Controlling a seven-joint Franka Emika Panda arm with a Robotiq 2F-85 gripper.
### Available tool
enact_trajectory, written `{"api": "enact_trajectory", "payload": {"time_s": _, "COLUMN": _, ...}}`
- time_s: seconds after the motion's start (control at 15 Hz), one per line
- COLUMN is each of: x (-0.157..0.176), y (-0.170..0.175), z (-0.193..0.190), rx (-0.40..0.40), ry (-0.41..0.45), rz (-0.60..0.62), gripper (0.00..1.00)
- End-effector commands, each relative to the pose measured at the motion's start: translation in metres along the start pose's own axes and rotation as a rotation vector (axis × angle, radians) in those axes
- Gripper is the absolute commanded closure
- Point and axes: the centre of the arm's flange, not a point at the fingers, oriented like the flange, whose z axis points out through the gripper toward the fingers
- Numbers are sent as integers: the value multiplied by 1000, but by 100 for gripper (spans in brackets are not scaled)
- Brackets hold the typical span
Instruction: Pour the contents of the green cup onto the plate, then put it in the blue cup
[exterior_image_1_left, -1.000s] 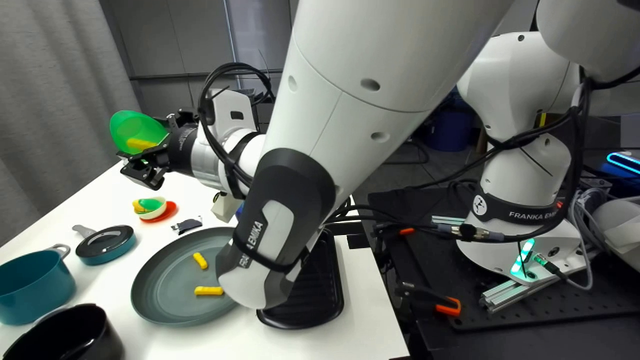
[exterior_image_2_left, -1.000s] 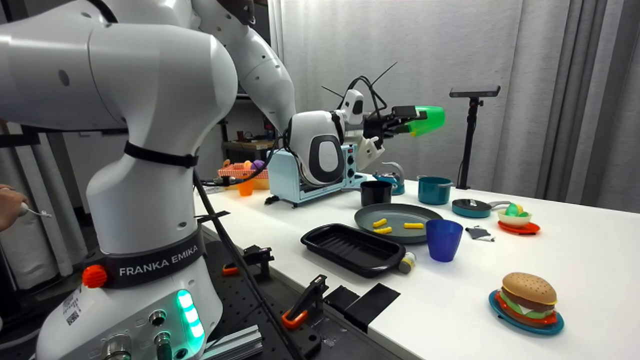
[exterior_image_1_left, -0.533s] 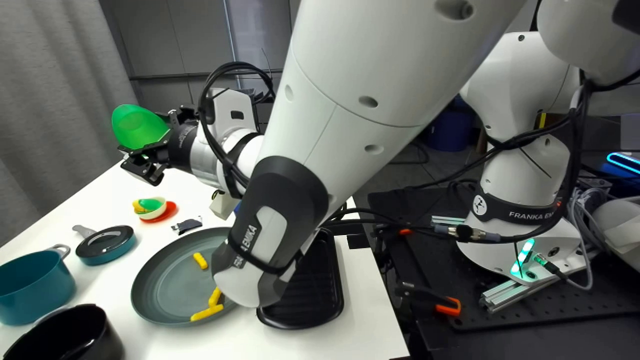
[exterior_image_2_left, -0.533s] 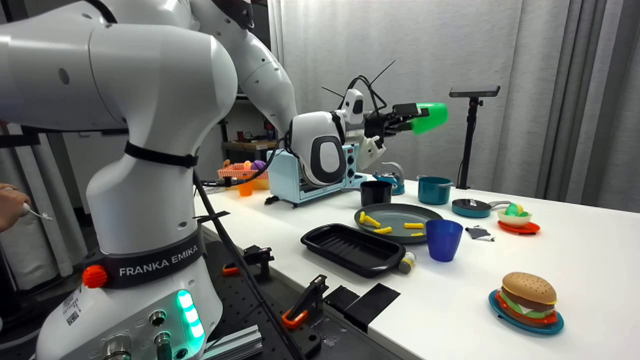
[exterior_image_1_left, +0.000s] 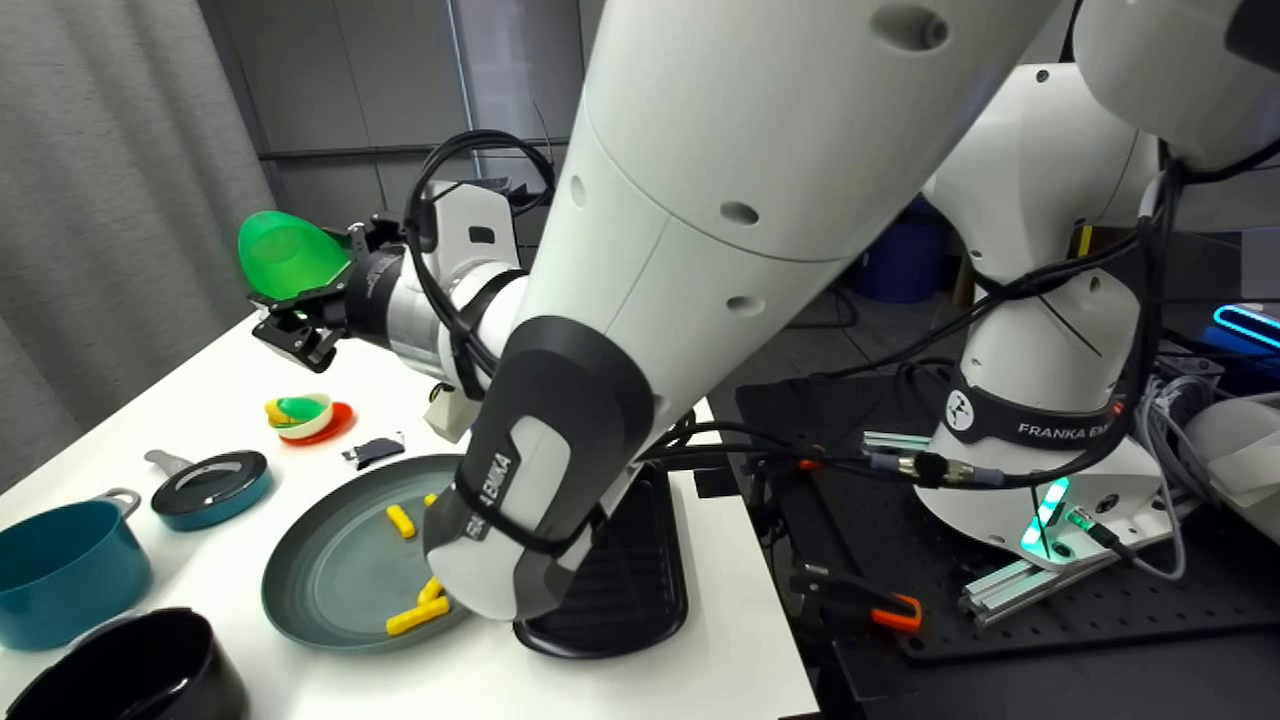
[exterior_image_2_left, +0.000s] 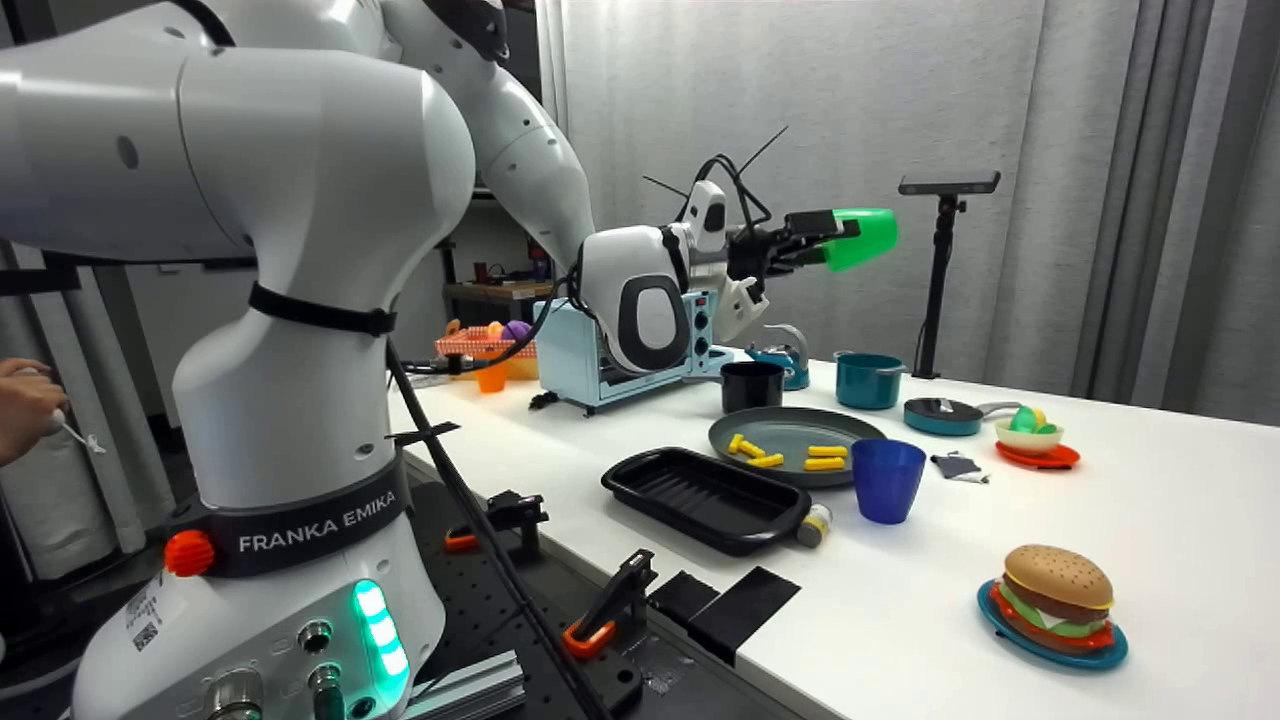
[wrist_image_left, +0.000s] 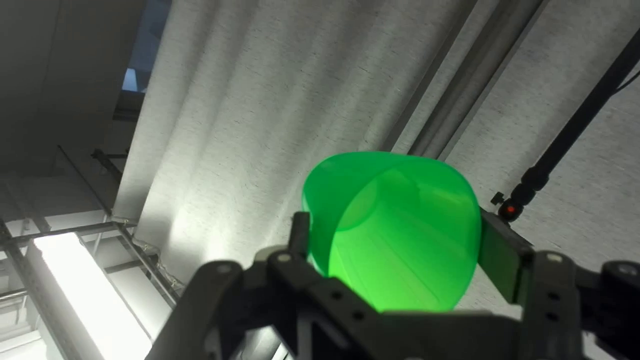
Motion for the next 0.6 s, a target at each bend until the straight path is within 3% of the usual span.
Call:
{"api": "enact_trajectory", "payload": {"time_s": 0.0, "x": -1, "y": 5, "z": 13, "rx": -35, "ry": -40, "rz": 19, "gripper": 44}}
{"api": "enact_trajectory", "payload": {"time_s": 0.53, "x": -12, "y": 29, "z": 50, "rx": -88, "ry": -148, "rz": 54, "gripper": 44}}
